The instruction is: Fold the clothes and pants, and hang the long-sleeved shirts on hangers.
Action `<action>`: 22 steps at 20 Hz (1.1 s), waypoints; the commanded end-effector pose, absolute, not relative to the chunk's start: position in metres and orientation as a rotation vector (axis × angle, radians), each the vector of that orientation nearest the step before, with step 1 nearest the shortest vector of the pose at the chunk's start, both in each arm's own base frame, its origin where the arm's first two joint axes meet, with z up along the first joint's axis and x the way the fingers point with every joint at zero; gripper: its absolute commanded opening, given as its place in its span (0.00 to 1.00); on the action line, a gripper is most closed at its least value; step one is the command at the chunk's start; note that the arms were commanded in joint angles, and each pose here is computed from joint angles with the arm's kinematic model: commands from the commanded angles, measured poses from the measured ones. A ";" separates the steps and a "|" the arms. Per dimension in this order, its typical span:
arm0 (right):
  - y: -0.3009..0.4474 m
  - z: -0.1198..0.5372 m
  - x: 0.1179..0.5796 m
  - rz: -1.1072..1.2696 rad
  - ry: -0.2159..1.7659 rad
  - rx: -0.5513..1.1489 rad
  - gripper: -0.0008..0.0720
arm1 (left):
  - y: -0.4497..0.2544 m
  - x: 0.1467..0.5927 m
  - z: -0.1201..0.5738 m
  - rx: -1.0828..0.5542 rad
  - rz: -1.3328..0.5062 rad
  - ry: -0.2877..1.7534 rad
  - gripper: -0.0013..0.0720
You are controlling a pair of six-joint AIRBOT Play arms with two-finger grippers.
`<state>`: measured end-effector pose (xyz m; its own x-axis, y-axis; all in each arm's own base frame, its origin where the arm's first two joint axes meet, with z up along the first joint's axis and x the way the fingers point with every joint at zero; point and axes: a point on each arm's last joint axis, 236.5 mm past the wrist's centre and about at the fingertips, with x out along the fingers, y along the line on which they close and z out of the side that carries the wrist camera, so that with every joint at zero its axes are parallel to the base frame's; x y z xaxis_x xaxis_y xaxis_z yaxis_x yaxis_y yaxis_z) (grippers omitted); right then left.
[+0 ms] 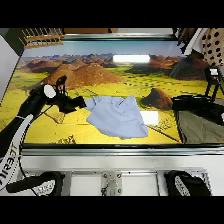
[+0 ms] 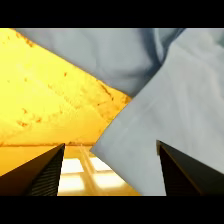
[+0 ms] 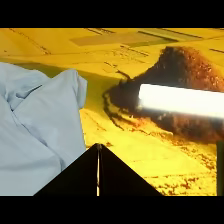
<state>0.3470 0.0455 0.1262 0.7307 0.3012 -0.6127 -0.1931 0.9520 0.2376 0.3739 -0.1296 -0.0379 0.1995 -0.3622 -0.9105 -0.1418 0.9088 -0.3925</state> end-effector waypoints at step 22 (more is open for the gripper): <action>0.180 -0.074 0.426 0.544 1.198 0.288 0.72 | -0.119 0.364 -0.061 -0.505 -0.210 1.421 0.03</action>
